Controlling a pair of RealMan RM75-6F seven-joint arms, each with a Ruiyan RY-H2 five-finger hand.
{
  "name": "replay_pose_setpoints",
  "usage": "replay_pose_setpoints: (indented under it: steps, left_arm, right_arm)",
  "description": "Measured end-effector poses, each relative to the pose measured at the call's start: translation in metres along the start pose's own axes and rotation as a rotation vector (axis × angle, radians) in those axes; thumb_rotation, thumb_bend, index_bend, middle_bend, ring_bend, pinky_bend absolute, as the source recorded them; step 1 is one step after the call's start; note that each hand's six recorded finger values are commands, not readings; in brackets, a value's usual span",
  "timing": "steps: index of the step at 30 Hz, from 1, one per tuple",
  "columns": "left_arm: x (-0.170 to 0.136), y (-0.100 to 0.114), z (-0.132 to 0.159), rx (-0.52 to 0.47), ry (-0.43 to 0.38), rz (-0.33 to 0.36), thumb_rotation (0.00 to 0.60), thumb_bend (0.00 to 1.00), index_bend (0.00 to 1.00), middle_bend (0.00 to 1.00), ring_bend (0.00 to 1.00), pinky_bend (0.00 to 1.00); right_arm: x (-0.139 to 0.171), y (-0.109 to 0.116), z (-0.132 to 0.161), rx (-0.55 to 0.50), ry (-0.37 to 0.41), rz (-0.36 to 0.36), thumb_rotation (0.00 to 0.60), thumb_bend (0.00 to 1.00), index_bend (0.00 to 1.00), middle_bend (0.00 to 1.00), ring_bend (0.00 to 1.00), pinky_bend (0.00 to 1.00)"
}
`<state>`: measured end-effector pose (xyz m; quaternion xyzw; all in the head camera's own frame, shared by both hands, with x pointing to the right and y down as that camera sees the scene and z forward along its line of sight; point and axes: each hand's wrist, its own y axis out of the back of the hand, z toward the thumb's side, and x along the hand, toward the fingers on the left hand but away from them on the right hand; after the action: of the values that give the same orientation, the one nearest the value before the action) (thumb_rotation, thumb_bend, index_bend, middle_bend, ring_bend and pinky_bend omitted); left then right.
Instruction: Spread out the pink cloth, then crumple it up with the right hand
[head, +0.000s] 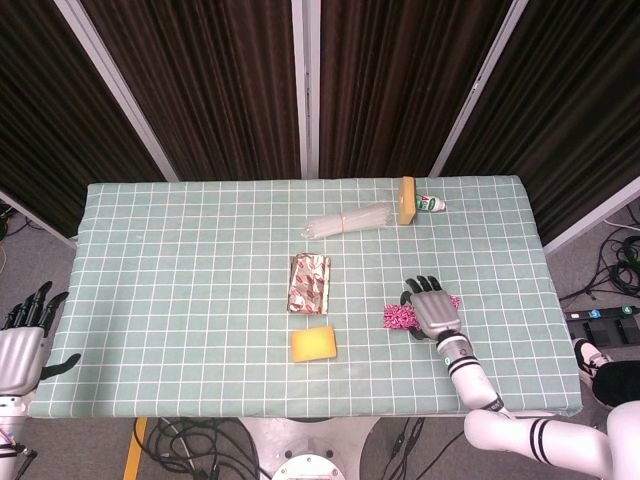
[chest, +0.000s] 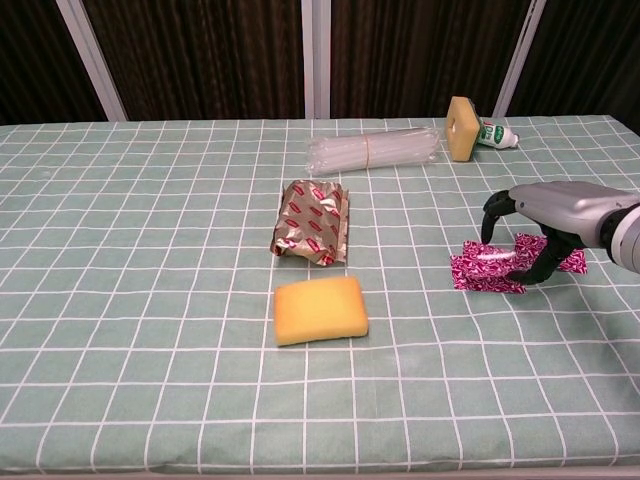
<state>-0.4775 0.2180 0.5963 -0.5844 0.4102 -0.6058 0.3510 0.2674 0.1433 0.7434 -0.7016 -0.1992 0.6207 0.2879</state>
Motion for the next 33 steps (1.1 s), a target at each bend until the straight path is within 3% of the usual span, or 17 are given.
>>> replay_pose_setpoints:
  steps: [16,33]
  left_arm:
    - [-0.001,-0.002,-0.003,-0.006,0.007,-0.005,0.600,0.06,0.17,0.10,0.10,0.17]
    - [-0.001,-0.003,-0.005,-0.006,0.009,-0.005,0.600,0.06,0.17,0.10,0.10,0.17]
  right_arm:
    - [-0.012,-0.008,0.008,0.027,-0.007,-0.003,0.578,0.21,0.38,0.09,0.00,0.00]
    - [-0.011,-0.014,0.007,0.028,-0.003,-0.001,0.530,0.21,0.31,0.09,0.00,0.00]
